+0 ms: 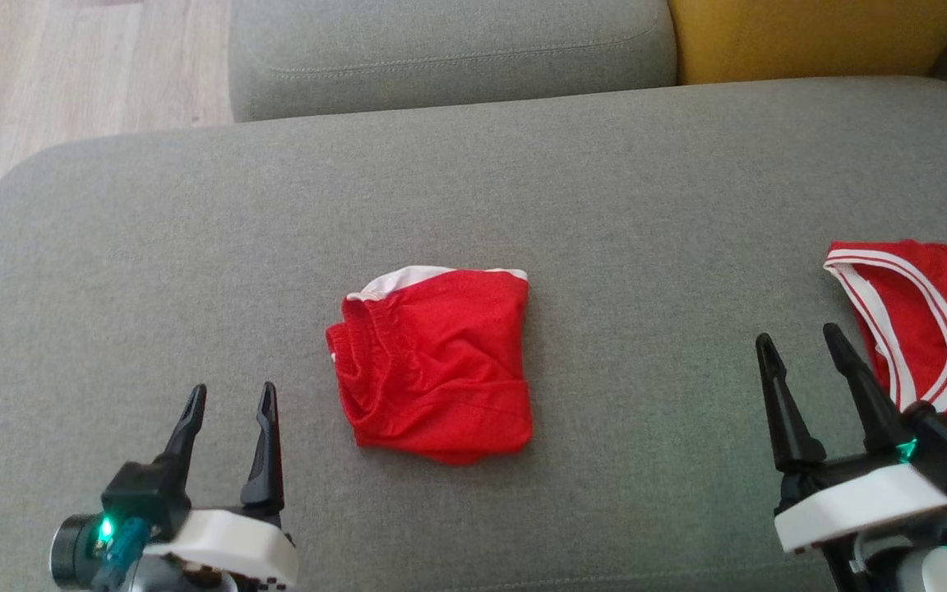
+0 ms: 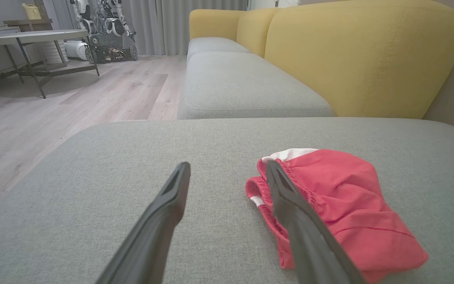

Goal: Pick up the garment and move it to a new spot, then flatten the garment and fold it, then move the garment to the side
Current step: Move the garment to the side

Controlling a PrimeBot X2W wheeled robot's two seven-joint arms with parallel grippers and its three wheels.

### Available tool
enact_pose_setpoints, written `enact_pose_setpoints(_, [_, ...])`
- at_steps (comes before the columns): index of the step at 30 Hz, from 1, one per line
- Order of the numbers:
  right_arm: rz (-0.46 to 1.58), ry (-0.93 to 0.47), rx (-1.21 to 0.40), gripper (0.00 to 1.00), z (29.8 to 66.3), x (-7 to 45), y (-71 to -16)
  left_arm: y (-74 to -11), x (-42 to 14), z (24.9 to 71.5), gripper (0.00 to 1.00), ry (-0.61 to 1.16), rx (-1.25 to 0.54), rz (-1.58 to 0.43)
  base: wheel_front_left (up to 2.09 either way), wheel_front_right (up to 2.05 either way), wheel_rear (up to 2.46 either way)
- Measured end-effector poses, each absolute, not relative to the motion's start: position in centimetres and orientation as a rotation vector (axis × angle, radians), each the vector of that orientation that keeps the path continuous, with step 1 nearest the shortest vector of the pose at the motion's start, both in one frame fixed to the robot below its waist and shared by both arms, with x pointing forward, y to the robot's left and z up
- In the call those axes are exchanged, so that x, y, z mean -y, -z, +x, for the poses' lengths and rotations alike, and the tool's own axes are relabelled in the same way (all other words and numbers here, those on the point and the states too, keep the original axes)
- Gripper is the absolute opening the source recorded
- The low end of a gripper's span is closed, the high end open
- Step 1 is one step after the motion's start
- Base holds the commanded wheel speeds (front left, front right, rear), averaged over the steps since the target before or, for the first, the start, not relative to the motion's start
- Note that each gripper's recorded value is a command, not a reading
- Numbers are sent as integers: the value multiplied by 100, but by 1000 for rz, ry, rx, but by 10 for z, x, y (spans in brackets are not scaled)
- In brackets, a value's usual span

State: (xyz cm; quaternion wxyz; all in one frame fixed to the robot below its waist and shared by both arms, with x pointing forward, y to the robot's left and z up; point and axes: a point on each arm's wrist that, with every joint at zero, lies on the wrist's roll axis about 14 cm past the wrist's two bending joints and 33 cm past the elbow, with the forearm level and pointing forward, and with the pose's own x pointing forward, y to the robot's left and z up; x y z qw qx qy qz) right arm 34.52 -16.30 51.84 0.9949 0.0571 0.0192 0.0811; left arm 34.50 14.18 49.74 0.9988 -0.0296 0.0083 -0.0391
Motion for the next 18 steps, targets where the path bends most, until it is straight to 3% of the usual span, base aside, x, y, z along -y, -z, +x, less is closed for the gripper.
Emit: enact_pose_setpoints(18, [117,-190,-107,100,355,154,-499,-498,-154,341,100,30,-10,-71,0,0,0])
